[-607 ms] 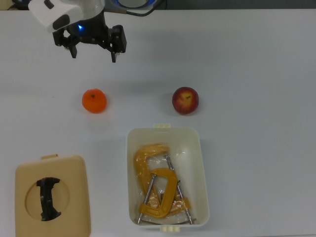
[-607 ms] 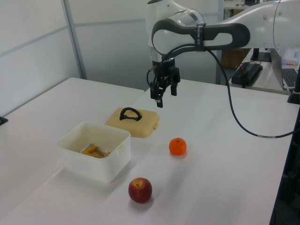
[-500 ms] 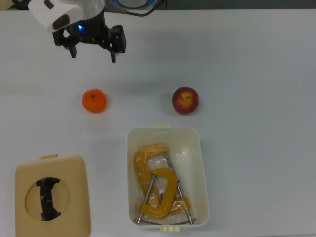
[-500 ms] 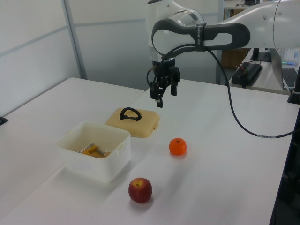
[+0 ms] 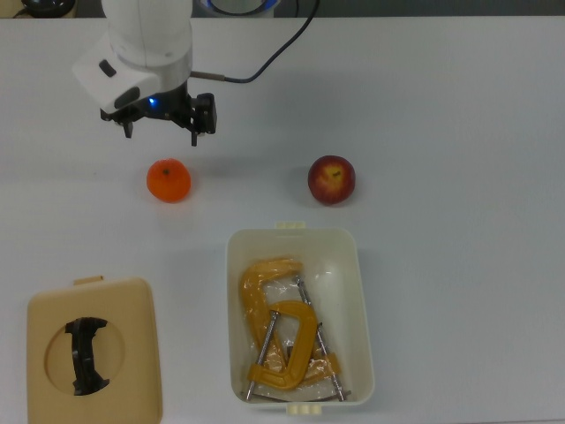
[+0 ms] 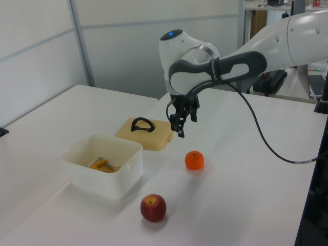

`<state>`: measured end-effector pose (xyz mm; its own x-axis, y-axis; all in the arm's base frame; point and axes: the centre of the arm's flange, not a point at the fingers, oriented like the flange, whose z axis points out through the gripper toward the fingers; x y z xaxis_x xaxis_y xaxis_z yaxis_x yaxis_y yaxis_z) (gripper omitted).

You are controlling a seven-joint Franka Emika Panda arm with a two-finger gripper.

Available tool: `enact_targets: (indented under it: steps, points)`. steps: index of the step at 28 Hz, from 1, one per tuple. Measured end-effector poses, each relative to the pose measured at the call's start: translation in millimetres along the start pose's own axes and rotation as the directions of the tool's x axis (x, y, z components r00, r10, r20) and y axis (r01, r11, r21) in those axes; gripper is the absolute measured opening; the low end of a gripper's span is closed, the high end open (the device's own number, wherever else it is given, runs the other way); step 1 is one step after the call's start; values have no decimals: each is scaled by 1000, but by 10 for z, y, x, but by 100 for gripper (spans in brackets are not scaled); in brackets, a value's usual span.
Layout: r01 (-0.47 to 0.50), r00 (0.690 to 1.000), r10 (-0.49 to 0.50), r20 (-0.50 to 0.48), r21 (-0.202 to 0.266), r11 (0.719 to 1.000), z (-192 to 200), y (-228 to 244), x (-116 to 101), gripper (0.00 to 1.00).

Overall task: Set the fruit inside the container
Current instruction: 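Lower the open gripper down onto the orange, then close the gripper around the orange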

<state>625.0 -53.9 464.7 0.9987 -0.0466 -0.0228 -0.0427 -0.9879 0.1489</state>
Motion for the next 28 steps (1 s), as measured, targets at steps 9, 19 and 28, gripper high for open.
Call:
enact_targets:
  steps: [9,19,28]
  points:
    - [52,999,-51,15,-53,997,520,-86,-99,100]
    - [46,999,-44,13,-120,992,1063,-298,-94,100]
    - [57,998,-53,29,-138,989,1327,-336,-54,100]
